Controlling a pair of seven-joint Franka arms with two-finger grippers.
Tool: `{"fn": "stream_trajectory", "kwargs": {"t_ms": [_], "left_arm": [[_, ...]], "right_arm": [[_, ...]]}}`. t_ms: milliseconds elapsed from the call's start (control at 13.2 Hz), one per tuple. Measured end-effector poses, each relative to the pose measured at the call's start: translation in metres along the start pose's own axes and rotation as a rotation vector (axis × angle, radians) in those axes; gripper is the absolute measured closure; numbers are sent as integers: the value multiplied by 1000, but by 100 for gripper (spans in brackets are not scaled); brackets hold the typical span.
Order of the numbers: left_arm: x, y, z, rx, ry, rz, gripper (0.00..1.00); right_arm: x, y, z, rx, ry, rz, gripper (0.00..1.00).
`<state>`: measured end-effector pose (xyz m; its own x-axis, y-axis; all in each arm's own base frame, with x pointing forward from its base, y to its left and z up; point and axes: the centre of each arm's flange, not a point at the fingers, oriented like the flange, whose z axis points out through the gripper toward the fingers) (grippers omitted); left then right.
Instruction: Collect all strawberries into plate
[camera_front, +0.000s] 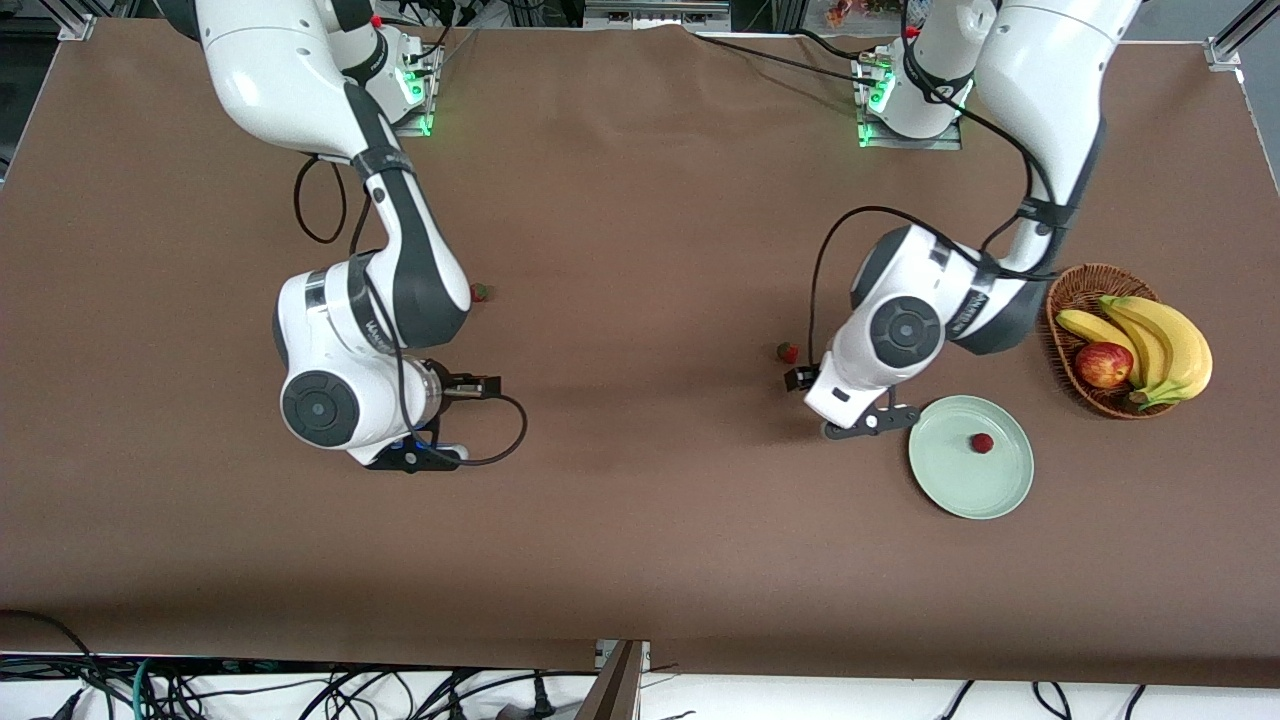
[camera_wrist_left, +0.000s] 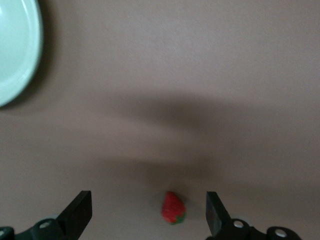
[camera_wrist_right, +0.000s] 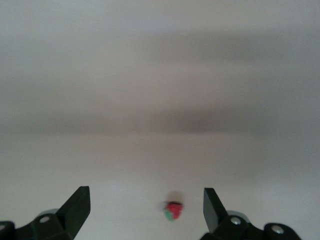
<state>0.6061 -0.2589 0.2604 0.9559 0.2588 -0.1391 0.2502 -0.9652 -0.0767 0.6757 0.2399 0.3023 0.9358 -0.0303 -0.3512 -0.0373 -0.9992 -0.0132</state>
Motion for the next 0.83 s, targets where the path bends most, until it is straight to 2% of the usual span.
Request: {"fn": "stream_trajectory", "kwargs": {"t_ms": [151,379,606,833], "left_arm": [[-17,16,15,-16,17,-63,0],[-41,35,41,-45,38,-127,0],[-50,36,57,-62,47,-146,0],[-54,37,64,-57,40,-163,0]], "right_arm": [[0,33,26,-6,-17,44,0],[-24,68,67,26,-39,83,0],[-63,58,104,57,-48,74,0],[-100,33,148,56,-44,104,0]]}}
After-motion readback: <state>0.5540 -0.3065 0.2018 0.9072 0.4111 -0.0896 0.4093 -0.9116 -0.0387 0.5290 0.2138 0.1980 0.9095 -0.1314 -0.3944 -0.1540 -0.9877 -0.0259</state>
